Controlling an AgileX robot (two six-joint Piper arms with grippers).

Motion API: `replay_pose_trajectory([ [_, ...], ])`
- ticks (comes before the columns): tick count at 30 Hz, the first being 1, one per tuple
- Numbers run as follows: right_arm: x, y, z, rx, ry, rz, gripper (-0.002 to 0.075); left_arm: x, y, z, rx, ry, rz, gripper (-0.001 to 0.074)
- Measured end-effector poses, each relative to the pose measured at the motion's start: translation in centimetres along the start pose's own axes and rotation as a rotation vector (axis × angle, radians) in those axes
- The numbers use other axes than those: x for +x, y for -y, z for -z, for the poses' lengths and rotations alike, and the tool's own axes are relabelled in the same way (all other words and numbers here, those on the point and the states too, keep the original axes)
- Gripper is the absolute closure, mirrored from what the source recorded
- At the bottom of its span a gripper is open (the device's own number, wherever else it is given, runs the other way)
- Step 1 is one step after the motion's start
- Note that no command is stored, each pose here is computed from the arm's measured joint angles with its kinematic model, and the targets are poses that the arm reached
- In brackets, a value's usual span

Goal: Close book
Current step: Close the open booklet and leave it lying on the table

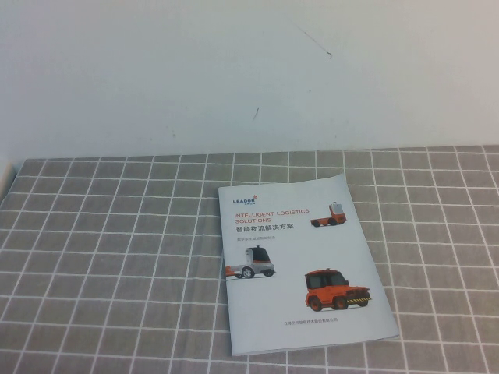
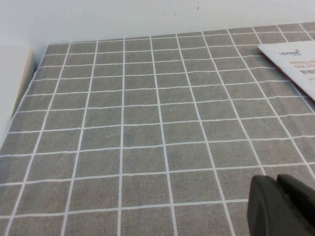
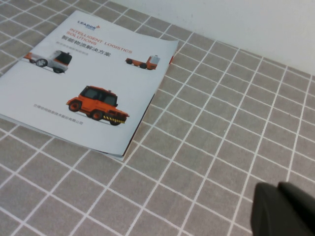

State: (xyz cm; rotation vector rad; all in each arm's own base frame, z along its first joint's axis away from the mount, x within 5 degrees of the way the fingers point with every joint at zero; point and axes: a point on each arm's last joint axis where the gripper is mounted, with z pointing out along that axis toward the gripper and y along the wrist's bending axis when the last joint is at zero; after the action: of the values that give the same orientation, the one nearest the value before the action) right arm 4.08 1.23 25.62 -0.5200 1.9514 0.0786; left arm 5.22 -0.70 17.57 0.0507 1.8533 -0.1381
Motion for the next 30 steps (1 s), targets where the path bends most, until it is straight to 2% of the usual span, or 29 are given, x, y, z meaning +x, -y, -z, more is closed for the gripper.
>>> replay_pose_trajectory([
  [10, 0.1, 0.0, -0.1, 0.008, 0.001, 0.009, 0.0729, 0.0, 0.0, 0.0, 0.000, -0.002, 0.000, 0.0739],
  [15, 1.1, 0.8, -0.2, 0.139, 0.039, 0.111, 0.0729, 0.0, 0.0, 0.0, 0.000, -0.002, 0.000, 0.0739],
  [23, 4.1, 1.1, -1.3, 0.385, 0.088, -0.084, 0.0729, 0.0, 0.0, 0.0, 0.000, -0.002, 0.000, 0.0739],
  [27, 5.7, 1.0, -2.3, 0.433, 0.048, -0.205, 0.0729, 0.0, 0.0, 0.0, 0.000, -0.002, 0.000, 0.0739],
  [30, 7.2, 0.8, -3.2, 0.449, 0.011, -0.239, 0.0729, 0.0, 0.0, 0.0, 0.000, -0.002, 0.000, 0.0739],
])
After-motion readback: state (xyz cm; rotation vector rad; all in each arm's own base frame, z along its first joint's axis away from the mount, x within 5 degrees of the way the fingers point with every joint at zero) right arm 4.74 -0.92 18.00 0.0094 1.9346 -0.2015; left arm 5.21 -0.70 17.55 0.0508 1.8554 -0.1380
